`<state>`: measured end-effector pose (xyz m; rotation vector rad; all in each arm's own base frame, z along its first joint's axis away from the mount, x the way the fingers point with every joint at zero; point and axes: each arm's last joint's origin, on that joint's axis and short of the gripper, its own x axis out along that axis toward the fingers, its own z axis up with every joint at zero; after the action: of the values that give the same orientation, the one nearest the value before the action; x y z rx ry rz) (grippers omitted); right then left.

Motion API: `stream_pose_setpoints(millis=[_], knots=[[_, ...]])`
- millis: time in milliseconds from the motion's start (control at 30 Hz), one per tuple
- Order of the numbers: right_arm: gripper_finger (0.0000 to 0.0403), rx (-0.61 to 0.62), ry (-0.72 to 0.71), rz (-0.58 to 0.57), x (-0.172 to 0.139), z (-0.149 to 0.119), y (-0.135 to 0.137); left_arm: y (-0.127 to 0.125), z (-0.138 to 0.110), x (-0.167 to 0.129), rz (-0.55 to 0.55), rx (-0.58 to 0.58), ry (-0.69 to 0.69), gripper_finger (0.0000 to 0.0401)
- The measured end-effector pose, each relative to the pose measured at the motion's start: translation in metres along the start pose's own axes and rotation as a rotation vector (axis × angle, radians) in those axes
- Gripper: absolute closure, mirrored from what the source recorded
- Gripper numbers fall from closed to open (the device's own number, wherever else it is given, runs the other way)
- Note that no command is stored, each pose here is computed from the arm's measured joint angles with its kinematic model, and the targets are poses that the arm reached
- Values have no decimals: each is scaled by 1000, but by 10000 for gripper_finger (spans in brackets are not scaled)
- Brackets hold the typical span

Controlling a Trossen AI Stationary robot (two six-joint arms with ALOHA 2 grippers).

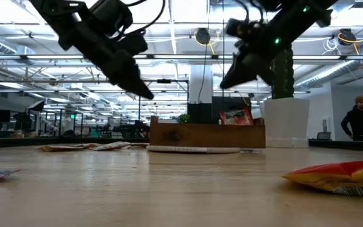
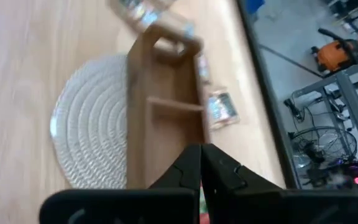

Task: Pick & Place Tea
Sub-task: Put the red tea bag into the right section of the wood organizer

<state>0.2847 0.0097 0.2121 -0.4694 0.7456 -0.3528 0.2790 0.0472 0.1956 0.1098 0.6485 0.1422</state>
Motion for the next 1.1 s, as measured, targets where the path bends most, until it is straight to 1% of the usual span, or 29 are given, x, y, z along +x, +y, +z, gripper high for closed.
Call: stream_pose_setpoints(millis=[33,100,200,300,400,467,500,567,633,700,767,867,933,1000,1100], knots=[[403,26,-22,-7,-5,0,-3,0,2,-1,24,2,11,329],[401,81,-52,-24,-15,-4,-12,-4,-1,-5,70,1,64,326],[386,173,-95,-49,-27,-15,-24,-11,-6,-8,107,-11,132,305],[351,246,-152,-69,-36,-30,-29,-21,-15,-14,87,-34,258,263],[303,309,-271,-91,-44,-42,-30,-34,-20,-25,65,-87,424,208],[267,327,-370,-99,-48,-51,-29,-45,-19,-33,25,-177,507,167],[250,331,-421,-108,-50,-55,-29,-50,-19,-38,-12,-234,561,148],[218,332,-519,-122,-55,-62,-28,-62,-19,-47,-64,-379,672,112],[193,350,-600,-153,-59,-69,-28,-75,-16,-54,-90,-542,739,83],[175,364,-648,-180,-62,-78,-27,-90,-17,-60,-104,-658,792,63],[163,382,-691,-196,-64,-87,-26,-106,-19,-67,-116,-731,838,52],[157,393,-729,-213,-65,-100,-23,-129,-23,-77,-112,-863,920,49],[157,387,-739,-222,-65,-107,-20,-142,-25,-84,-73,-980,966,52],[160,373,-759,-243,-67,-109,-21,-153,-27,-90,-17,-1125,998,57],[165,369,-768,-255,-68,-111,-21,-168,-27,-96,59,-1336,994,64]])
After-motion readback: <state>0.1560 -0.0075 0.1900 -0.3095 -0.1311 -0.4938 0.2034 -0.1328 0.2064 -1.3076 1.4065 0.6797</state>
